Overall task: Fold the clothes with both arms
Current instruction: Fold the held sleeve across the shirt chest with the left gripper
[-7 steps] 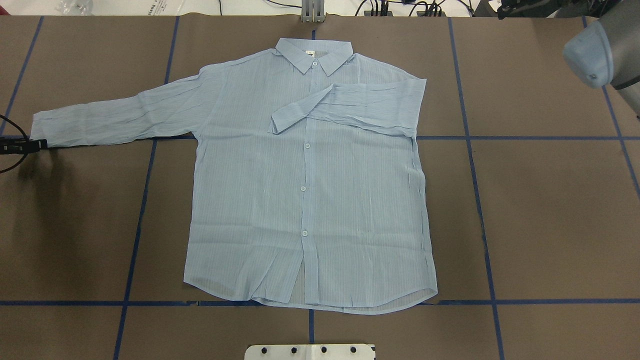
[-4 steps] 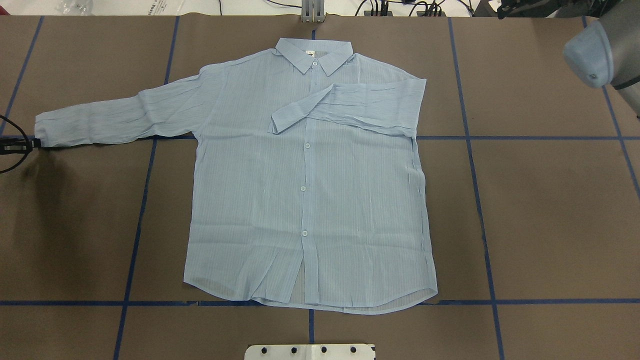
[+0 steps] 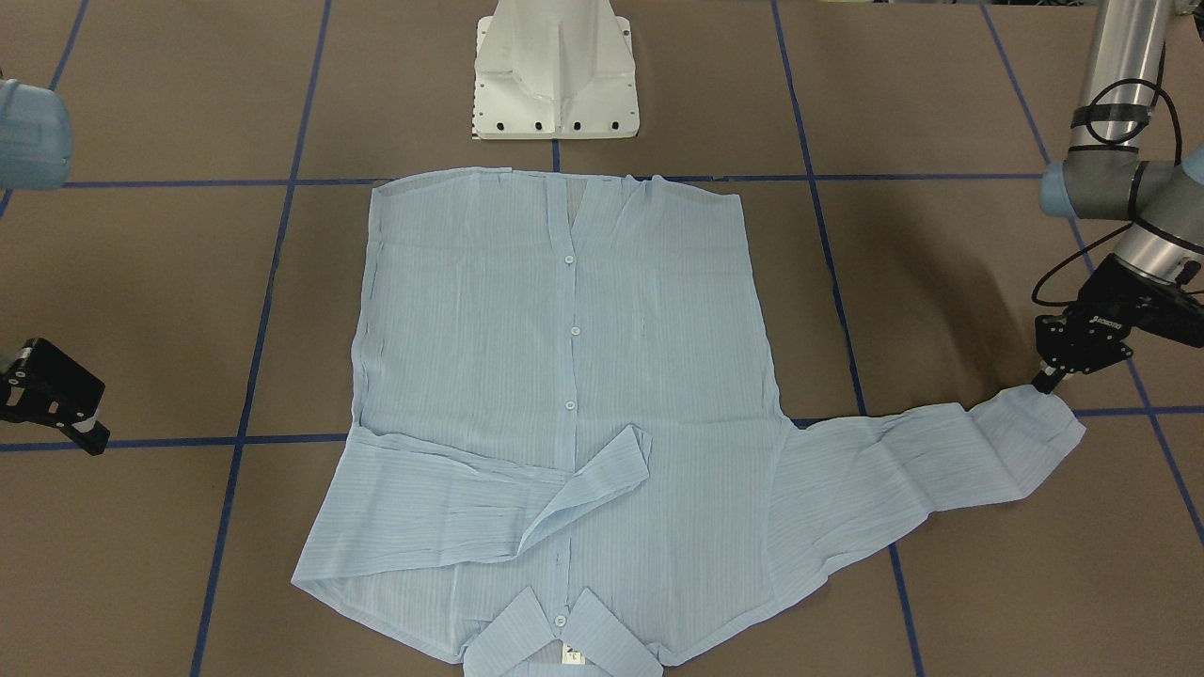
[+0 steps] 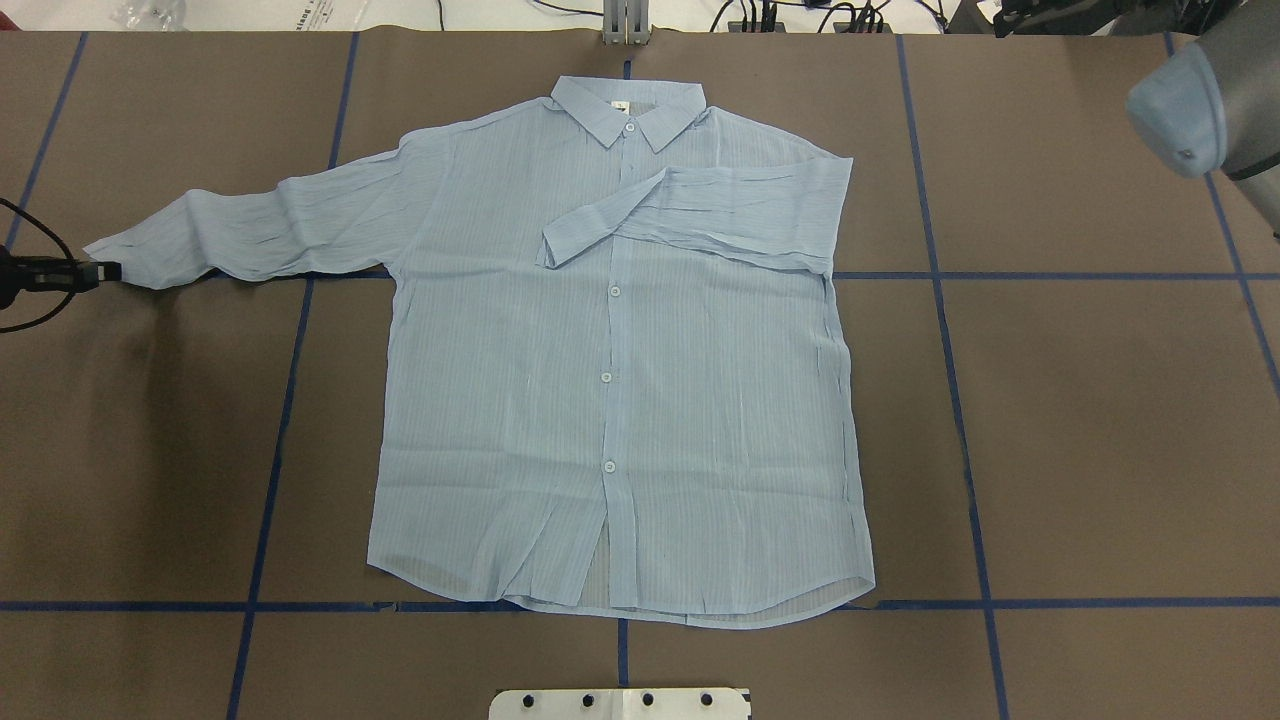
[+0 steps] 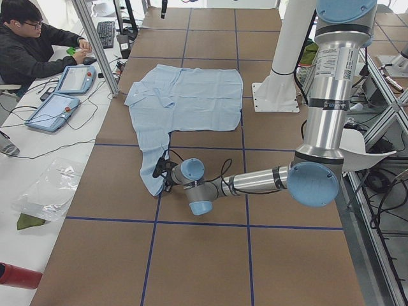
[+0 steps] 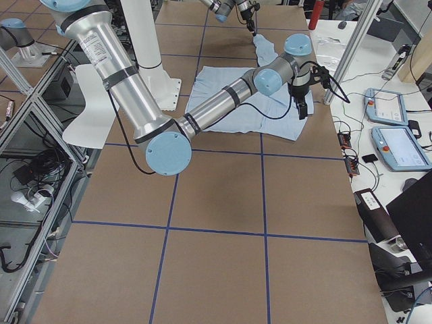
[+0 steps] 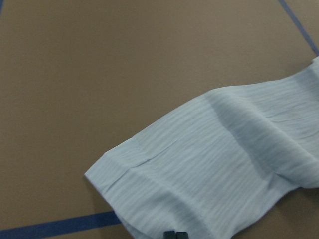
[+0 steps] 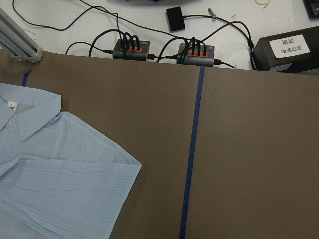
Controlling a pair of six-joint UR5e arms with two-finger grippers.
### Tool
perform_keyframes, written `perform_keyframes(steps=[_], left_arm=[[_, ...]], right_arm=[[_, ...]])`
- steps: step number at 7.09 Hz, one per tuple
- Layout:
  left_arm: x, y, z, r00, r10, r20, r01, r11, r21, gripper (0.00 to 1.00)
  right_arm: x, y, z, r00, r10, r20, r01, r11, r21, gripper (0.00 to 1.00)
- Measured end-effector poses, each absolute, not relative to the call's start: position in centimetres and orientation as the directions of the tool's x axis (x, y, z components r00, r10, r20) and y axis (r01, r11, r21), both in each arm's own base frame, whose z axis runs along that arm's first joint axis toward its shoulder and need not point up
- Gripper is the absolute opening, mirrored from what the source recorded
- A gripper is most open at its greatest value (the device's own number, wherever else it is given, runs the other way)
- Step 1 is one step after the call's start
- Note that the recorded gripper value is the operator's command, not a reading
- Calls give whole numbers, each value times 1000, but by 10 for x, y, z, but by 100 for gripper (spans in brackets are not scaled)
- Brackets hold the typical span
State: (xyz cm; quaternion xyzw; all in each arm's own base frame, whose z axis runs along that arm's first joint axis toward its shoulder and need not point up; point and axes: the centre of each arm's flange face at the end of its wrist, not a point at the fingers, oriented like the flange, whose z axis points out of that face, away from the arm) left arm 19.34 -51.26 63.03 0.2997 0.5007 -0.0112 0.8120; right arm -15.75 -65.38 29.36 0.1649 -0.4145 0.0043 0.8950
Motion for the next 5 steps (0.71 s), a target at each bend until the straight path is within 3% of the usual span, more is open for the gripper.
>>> perform_keyframes(steps=[2,5], left_arm=[[209,-544,537,403,348,-846,386,774,502,0],[291,-604,394,275,304,-912,439,804,400,0]], right_arm=[[-157,-652,296,657,-127,743,-145,946,289,100],[-157,-651,295,655,-122,745,-150,946,287,100]])
